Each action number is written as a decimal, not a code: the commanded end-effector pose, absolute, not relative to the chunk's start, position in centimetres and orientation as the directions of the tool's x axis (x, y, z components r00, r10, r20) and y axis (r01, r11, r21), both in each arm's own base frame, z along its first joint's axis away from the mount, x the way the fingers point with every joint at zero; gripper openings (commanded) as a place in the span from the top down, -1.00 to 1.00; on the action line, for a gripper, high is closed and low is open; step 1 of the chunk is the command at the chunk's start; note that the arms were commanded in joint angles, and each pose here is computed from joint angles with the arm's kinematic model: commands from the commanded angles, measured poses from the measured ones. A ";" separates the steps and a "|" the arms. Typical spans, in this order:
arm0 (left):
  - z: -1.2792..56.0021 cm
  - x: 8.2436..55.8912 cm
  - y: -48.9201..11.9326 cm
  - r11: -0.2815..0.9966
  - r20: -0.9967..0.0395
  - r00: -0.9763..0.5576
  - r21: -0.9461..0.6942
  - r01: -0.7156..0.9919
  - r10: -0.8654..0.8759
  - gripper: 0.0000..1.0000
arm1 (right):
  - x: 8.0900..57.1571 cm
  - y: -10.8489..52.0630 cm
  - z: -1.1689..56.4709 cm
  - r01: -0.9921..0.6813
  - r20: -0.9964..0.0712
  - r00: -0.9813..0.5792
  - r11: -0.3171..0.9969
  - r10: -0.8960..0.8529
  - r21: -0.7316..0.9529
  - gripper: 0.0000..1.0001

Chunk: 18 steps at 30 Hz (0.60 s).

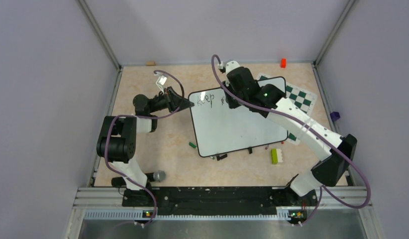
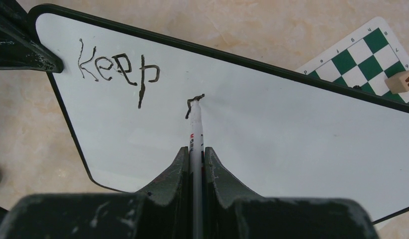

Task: Write a sentence on the whiteboard

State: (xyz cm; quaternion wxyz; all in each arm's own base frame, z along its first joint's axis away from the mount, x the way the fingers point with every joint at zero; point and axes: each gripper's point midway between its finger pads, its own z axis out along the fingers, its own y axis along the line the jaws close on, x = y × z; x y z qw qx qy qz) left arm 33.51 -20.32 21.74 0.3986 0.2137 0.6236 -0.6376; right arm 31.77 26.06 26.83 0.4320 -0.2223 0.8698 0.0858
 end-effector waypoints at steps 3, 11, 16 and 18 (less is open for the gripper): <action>22.8 32.0 -20.5 0.068 -0.842 -0.503 -0.523 0.849 -0.192 0.79 | 33.4 26.0 28.7 -0.418 -0.829 -0.487 0.907 -0.276 -0.057 1.00; 22.7 32.0 -20.5 0.068 -0.842 -0.503 -0.523 0.849 -0.192 0.79 | 33.8 26.2 27.7 -0.414 -0.819 -0.495 0.907 -0.290 -0.071 1.00; 22.7 32.0 -20.5 0.069 -0.841 -0.506 -0.525 0.848 -0.192 0.79 | 34.0 25.6 27.6 -0.385 -0.821 -0.495 0.919 -0.286 -0.087 1.00; 22.7 32.0 -20.5 0.068 -0.841 -0.505 -0.525 0.848 -0.192 0.79 | 34.0 25.3 27.7 -0.376 -0.822 -0.493 0.922 -0.284 -0.093 1.00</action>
